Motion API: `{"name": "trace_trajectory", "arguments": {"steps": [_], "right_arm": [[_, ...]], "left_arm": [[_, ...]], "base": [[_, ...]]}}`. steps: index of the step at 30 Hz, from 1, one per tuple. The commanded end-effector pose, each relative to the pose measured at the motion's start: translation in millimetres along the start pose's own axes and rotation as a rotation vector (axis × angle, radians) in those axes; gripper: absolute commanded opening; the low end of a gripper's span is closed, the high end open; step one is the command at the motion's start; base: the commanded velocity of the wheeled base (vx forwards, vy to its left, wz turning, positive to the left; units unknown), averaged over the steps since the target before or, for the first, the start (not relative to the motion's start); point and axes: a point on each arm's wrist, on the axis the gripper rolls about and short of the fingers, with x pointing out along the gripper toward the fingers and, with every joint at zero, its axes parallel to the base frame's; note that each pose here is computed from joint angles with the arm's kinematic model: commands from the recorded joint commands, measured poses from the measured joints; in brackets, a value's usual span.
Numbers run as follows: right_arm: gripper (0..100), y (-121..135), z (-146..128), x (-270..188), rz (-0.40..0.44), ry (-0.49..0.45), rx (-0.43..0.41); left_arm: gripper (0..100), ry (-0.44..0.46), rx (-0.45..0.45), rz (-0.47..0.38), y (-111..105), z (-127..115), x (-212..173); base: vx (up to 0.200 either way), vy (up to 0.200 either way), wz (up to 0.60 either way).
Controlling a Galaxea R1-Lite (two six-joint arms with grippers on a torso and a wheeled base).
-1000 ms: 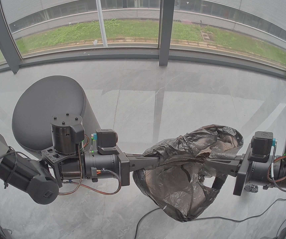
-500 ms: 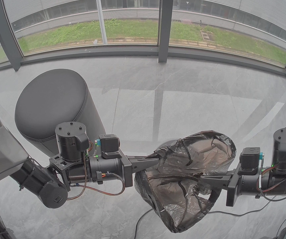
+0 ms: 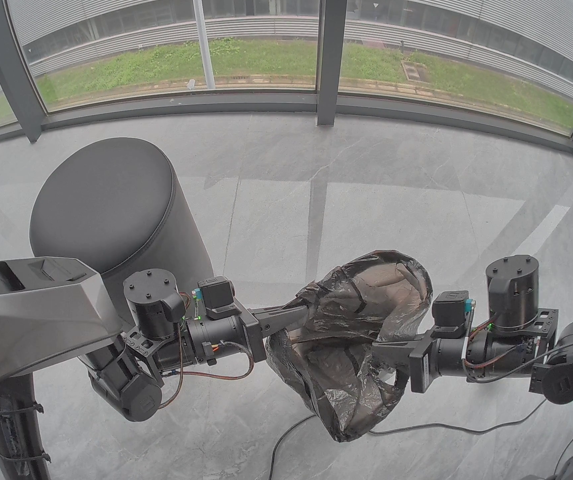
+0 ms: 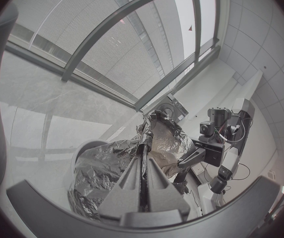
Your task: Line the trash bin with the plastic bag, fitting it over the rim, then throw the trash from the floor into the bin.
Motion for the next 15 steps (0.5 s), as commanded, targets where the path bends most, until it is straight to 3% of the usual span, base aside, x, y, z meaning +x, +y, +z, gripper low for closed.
{"name": "trace_trajectory", "arguments": {"steps": [1,9,15], "right_arm": [[0,-13,-20,32,-0.004,0.064,0.025],[0,-20,-39,52,-0.002,0.106,0.087],[0,-24,-37,42,-0.027,0.089,0.111]], "left_arm": [[0,0.014,-0.075,0.054,18,-15,-2],[0,0.031,-0.095,0.070,33,-28,3],[0,-0.036,-0.091,0.024,43,-16,32]], "base": [[0.000,0.000,0.00],[0.000,0.000,0.00],[0.000,0.000,0.00]]}}
